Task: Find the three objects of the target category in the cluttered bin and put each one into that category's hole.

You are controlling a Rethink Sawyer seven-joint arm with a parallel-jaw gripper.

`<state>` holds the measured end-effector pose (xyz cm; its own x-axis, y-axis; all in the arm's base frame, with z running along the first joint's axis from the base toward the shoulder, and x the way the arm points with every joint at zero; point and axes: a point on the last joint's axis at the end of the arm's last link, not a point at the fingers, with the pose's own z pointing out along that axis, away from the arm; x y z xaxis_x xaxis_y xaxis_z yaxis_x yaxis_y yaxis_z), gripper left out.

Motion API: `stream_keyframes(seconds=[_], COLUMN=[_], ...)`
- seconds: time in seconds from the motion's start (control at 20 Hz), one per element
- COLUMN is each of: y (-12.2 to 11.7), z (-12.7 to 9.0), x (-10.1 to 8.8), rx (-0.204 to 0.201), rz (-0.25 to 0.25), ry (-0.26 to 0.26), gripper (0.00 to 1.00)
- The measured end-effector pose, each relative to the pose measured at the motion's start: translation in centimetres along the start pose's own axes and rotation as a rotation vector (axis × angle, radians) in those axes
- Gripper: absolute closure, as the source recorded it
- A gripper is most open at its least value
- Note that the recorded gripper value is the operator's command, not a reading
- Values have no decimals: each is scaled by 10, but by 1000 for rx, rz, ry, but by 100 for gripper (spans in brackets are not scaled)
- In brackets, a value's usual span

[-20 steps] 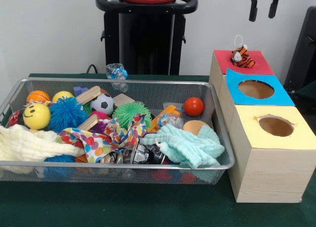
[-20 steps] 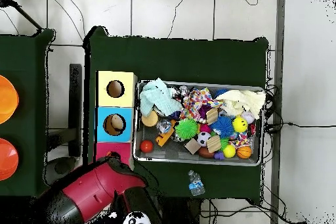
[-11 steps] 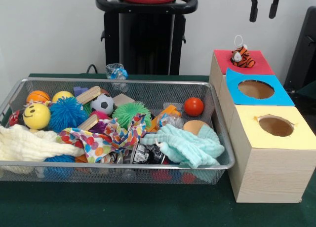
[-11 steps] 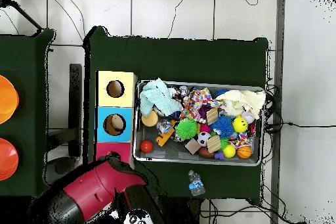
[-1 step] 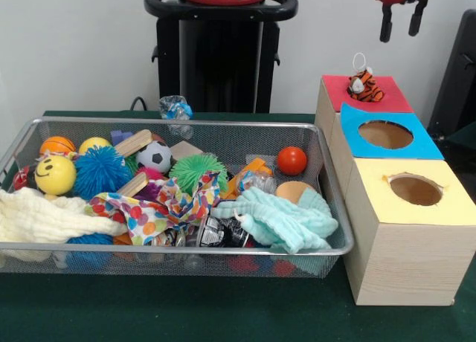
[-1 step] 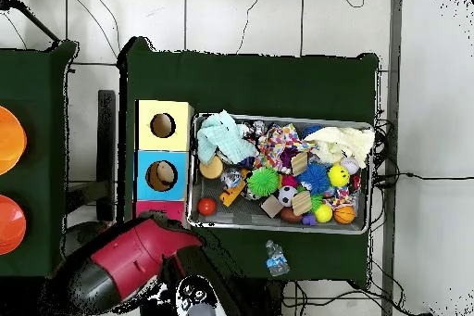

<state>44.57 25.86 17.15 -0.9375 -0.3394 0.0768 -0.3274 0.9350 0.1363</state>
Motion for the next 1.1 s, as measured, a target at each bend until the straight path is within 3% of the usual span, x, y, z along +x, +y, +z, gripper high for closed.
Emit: stream_keyframes(seconds=[0.45, 0.85, 1.1], y=[-5, -15, -16], z=[13, 12, 11], x=[-33, -69, -84], rx=[-27, -25, -34], rz=[-1, 18, 26], ry=[3, 43, 38], gripper=[0, 0, 0])
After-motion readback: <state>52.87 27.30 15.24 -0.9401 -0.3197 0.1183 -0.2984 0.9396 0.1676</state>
